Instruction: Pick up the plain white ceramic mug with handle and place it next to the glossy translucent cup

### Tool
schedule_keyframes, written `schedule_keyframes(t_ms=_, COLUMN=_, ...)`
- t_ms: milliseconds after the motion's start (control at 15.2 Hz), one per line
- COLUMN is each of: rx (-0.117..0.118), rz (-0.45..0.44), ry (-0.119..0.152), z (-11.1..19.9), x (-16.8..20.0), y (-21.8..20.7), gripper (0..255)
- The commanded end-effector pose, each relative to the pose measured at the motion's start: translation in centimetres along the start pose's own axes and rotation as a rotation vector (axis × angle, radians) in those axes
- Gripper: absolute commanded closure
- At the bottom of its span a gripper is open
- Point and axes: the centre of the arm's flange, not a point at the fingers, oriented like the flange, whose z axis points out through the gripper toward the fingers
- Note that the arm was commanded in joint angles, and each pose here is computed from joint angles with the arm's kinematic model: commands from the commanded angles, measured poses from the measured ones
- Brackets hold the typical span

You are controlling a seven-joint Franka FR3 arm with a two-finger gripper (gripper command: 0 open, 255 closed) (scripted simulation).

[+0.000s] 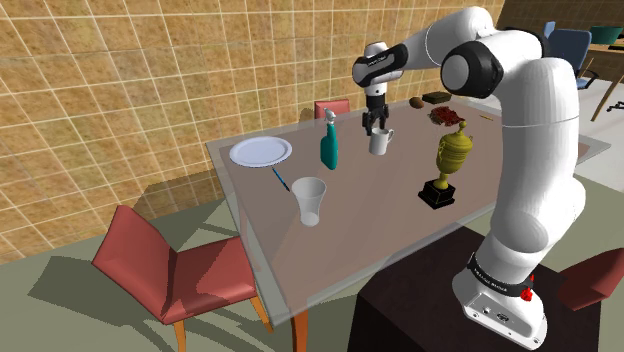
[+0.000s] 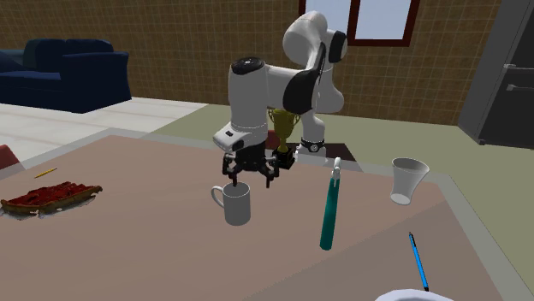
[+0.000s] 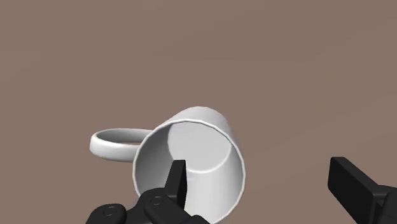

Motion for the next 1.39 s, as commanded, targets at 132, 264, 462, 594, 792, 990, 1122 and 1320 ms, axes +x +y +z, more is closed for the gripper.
schedule_keyframes(t_ms=132, rx=0.000, rz=0.002, ry=0.001, z=1.9, x=0.8, y=0.7, gripper=0)
schedule_keyframes(t_ms=264, rx=0.000, rz=0.002, ry=0.001, z=2.9, x=0.8, y=0.7, gripper=0)
schedule_keyframes(t_ms=462, rx=0.000, rz=0.002, ry=0.001, z=4.3, x=0.8, y=0.7, gripper=0)
schedule_keyframes(t_ms=594, rx=0.000, rz=0.002, ry=0.001, z=4.3, x=0.8, y=0.7, gripper=0)
schedule_keyframes(t_ms=792, rx=0.000, rz=0.002, ry=0.001, z=4.3, x=0.8, y=0.7, gripper=0)
schedule_keyframes(t_ms=990, rx=0.000, rz=0.002, ry=0.001, z=4.3, x=0.8, y=0.7, gripper=0)
schedule_keyframes(t_ms=1122, rx=0.000, rz=0.002, ry=0.001, z=4.3, x=0.8, y=0.7, gripper=255)
schedule_keyframes(t_ms=1320, rx=0.000, rz=0.002, ry=0.001, z=4.3, x=0.8, y=0.7, gripper=255)
